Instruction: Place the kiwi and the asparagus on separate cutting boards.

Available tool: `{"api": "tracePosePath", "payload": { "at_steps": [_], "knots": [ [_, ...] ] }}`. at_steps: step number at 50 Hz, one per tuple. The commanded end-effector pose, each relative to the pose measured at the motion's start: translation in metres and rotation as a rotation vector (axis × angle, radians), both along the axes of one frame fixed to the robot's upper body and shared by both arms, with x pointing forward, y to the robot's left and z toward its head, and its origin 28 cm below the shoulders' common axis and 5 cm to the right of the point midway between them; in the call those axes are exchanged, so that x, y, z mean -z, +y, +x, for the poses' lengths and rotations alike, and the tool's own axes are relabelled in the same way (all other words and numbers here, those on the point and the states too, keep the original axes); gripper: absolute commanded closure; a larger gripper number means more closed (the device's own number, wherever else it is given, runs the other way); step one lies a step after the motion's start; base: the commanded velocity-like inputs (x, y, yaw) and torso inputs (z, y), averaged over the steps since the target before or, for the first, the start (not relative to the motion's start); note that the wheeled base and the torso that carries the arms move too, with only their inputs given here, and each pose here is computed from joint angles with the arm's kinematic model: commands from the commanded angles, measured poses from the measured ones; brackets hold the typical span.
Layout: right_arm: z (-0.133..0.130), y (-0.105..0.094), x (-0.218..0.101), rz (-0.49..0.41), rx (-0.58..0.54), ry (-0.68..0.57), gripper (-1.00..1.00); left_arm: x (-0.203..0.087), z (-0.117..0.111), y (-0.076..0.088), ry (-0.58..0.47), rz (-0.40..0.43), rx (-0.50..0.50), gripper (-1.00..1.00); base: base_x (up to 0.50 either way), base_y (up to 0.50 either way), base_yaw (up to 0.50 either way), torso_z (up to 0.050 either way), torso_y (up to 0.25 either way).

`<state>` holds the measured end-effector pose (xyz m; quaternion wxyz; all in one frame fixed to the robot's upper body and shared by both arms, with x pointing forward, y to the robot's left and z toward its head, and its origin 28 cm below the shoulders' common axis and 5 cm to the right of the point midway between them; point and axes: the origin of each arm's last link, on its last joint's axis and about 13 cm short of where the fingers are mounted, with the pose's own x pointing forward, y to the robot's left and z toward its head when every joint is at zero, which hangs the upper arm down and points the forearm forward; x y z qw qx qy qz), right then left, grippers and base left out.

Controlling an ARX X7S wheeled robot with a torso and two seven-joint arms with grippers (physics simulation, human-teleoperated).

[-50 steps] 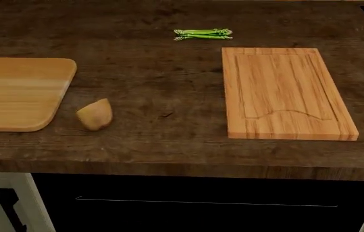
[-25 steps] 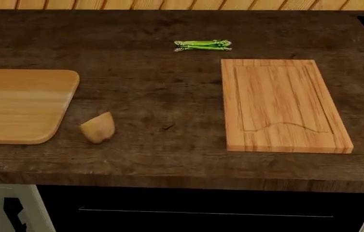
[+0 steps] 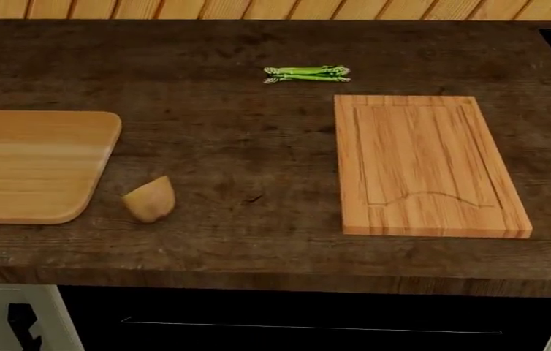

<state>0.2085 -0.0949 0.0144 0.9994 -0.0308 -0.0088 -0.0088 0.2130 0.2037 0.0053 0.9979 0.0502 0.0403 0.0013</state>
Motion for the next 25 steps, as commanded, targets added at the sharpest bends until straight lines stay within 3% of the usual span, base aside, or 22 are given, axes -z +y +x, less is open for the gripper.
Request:
{"api": "tracePosePath", "payload": {
  "at_steps": [1,7,9,11,12,13,16,25],
  "knots": [
    [0.002,-0.001,0.0,-0.003,0.004,-0.004,-1.0,-0.002,0.002,0.001,-0.017,-0.031,-0.006,-1.0,0.0,0.0,0.0,0.05,0.0],
    [0.002,0.0,-0.001,-0.009,0.003,0.0,-1.0,-0.002,0.002,0.0,-0.016,-0.03,-0.003,-1.0,0.0,0.0,0.0,0.05,0.0],
    [0.002,-0.003,-0.009,0.044,0.0,0.011,-1.0,-0.006,0.003,0.005,0.035,-0.112,-0.002,-1.0,0.0,0.0,0.0,0.025,0.0],
    [0.001,-0.006,-0.024,-0.072,0.008,0.018,-1.0,-0.018,0.001,0.01,0.061,-0.114,0.015,-1.0,0.0,0.0,0.0,0.0,0.0],
    [-0.002,-0.008,-0.042,-0.026,-0.004,-0.052,-1.0,-0.027,0.001,0.012,0.032,-0.078,0.012,-1.0,0.0,0.0,0.0,0.0,0.0],
    [-0.003,-0.012,-0.061,-0.035,0.004,-0.065,-1.0,-0.041,0.0,0.016,0.008,-0.099,0.012,-1.0,0.0,0.0,0.0,0.0,0.0],
    [-0.005,-0.031,-0.105,-0.027,0.036,-0.096,-1.0,-0.086,-0.003,0.028,-0.069,-0.058,0.019,-1.0,0.0,0.0,0.0,0.0,0.0],
    [-0.026,-0.073,-0.169,-0.107,0.104,-0.141,-1.0,-0.155,-0.01,0.053,-0.144,0.002,-0.003,-1.0,0.0,0.0,0.0,0.0,0.0]
  ]
}}
